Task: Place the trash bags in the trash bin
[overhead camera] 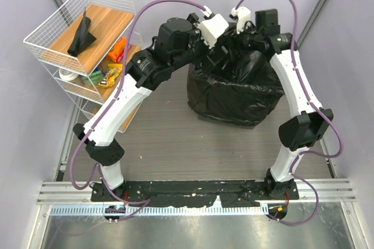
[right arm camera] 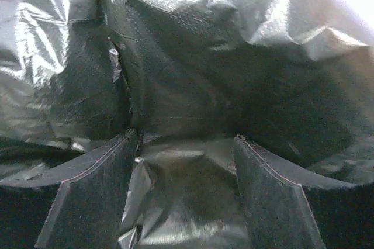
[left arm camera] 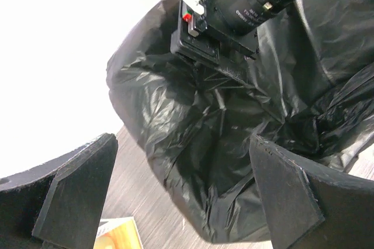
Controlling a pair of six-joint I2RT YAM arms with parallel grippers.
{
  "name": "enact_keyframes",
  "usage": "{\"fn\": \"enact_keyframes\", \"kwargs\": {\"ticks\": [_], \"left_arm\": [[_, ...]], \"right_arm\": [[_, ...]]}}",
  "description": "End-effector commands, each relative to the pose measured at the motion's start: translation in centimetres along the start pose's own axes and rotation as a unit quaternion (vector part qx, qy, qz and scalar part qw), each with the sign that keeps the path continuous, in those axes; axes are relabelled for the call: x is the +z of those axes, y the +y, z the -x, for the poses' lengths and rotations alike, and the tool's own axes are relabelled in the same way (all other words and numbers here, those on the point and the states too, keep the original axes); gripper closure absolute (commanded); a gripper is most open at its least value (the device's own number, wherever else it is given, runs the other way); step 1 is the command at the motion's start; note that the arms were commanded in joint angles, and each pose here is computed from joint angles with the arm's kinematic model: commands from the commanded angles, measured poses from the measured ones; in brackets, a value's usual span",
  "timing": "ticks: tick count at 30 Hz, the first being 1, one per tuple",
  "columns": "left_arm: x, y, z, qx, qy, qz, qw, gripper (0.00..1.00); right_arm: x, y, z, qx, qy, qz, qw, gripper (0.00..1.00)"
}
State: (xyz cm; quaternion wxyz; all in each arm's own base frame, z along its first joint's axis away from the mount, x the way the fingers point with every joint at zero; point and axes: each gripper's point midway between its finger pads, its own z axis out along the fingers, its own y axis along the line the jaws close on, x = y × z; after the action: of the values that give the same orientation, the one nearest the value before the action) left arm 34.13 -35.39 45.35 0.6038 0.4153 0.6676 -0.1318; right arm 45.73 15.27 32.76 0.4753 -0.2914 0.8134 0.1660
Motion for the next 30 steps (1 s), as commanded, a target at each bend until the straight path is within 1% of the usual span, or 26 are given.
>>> {"fn": "enact_keyframes", "kwargs": {"ticks": [1,4,8,14,17,24,26,30], "left_arm": [[-3.3,3.3,0.5,0.002,-0.007,0.05,0.999,0.0],[-3.7,4.2,-1.2,-0.001,0.011,0.055,0.998,0.0],[-3.9,5.4,-3.1,-0.012,0.027,0.061,0.998,0.0],[-2.4,5.6,-5.7,-0.013,0.054,0.056,0.997,0.0],[-1.3,5.2,-6.7,-0.014,0.059,0.049,0.997,0.0],[0.8,4.8,-7.1,-0.037,0.056,0.038,0.997,0.0],[1.0,5.0,-6.9,-0.053,0.051,0.037,0.997,0.0],[1.0,4.9,-6.8,-0.06,0.047,0.035,0.996,0.0]], "right_arm": [[1.3,-1.3,-1.6,-0.024,0.034,-0.036,0.998,0.29],[1.9,-2.2,-3.6,-0.034,0.072,-0.051,0.996,0.3],[1.7,-2.0,-6.3,-0.044,0.122,-0.046,0.99,0.32],[0.8,-1.4,-8.4,-0.063,0.175,-0.036,0.982,0.32],[0.7,-1.0,-9.7,-0.066,0.197,-0.03,0.978,0.32],[1.7,-0.9,-11.5,-0.062,0.214,-0.023,0.975,0.31],[1.8,-1.0,-11.4,-0.061,0.21,-0.025,0.975,0.3],[1.4,-0.9,-10.2,-0.063,0.194,-0.03,0.979,0.27]]}}
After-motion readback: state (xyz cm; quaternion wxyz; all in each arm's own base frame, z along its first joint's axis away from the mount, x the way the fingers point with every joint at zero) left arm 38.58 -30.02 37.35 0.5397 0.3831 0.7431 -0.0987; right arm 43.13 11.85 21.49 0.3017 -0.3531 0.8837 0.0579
